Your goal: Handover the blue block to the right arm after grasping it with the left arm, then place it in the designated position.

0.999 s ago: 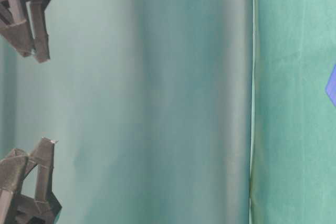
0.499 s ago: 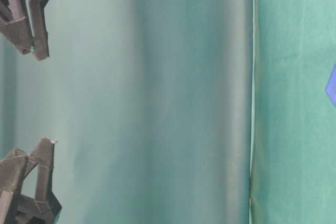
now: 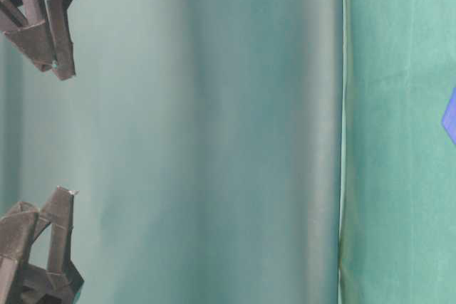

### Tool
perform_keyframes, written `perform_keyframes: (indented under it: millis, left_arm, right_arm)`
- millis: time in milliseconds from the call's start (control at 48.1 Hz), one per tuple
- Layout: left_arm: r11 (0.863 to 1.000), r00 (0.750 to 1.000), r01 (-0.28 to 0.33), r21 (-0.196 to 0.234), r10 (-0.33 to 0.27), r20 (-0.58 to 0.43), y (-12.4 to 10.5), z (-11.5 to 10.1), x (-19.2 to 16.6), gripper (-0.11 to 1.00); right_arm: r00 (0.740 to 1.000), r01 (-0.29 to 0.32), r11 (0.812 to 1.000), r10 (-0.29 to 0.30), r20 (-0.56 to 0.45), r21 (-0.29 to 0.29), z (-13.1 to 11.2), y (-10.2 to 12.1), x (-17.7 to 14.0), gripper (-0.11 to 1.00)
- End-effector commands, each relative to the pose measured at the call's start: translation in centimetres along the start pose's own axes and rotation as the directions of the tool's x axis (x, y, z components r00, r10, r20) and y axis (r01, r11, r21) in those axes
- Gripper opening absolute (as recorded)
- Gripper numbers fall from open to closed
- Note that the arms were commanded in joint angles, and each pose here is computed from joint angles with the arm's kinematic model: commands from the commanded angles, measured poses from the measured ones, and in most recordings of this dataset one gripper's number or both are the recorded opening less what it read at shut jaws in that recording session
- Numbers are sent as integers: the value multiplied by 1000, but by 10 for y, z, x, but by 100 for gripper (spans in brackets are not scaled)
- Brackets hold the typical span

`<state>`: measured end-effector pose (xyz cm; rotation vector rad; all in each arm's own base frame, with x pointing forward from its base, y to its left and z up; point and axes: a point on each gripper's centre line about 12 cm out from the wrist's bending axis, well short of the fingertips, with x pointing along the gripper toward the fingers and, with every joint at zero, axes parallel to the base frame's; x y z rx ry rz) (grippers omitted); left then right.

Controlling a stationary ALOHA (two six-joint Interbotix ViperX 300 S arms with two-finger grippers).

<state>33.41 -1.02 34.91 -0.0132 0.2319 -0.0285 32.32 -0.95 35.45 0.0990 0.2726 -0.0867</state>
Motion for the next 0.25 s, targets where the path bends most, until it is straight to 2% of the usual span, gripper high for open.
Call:
perform_keyframes:
  millis: [0,229]
  left_arm:
    - [1000,999,3,2,-3,38,-1,13,-2,100]
    - [1000,999,3,2,-3,38,-1,13,-2,100]
  right_arm:
    - [999,-4,1000,4,33,1,9,0,-4,82]
    - [999,-4,1000,4,36,1,10,0,-5,82]
